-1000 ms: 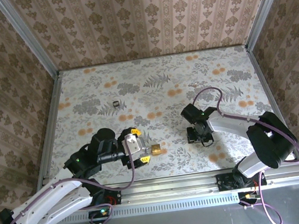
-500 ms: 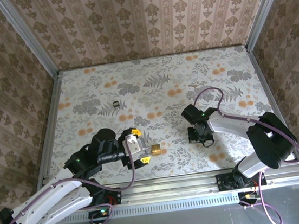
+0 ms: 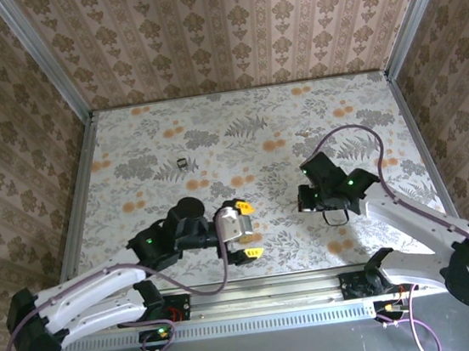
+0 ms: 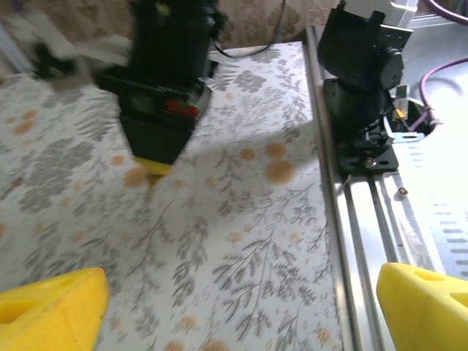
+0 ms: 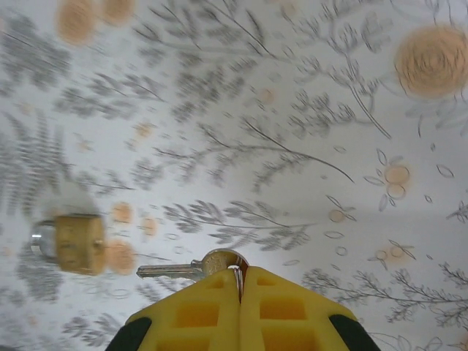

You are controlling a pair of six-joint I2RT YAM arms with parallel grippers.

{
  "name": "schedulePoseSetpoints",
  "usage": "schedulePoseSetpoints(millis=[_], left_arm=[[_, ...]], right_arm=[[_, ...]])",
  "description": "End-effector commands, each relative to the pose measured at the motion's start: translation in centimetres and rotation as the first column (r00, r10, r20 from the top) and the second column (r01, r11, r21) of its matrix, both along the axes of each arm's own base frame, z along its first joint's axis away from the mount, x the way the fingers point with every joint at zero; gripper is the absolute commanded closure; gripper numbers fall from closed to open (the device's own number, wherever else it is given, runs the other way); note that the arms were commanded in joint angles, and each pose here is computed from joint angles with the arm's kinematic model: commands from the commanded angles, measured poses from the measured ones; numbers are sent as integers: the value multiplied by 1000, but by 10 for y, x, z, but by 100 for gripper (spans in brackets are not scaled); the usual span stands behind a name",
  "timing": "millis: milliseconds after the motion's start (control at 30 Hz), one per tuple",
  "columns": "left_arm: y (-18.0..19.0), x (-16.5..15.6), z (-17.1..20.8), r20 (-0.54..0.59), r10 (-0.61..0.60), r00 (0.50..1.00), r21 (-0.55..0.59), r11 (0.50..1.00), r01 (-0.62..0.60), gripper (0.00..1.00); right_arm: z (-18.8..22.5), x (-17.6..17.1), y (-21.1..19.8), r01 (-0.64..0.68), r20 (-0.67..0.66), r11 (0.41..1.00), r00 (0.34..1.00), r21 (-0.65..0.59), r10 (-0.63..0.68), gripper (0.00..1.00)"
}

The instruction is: Unlock with the key

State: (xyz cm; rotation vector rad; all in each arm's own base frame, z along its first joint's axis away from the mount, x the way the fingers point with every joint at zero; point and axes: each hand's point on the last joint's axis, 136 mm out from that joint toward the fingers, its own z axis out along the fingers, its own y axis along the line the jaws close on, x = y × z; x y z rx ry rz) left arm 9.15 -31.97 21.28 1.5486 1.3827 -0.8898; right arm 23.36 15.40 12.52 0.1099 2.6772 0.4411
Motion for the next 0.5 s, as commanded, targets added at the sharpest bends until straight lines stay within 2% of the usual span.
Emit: schedulePoseSetpoints(millis=[0, 100, 200, 333, 467], left_arm=[[-25, -4, 34, 0, -78, 997, -127, 989, 78, 5], [-39, -7, 34, -31, -145, 989, -124, 982, 140, 5], [-46, 3, 33, -127, -179, 976, -120, 979, 164, 5], [-43, 26, 42, -283, -236, 930, -230, 958, 173, 18], [-48, 28, 32, -332, -268, 904, -205, 956, 208, 25]], right_arm=[[24, -6, 7, -32, 22, 998, 999, 54, 31, 100], [39, -10, 15, -65, 63, 992, 996, 106, 58, 100], [48, -15, 19, -98, 96, 989, 992, 114, 87, 100], [53, -22, 22, -130, 132, 984, 985, 123, 113, 100], [58, -26, 27, -162, 153, 978, 978, 134, 141, 100]])
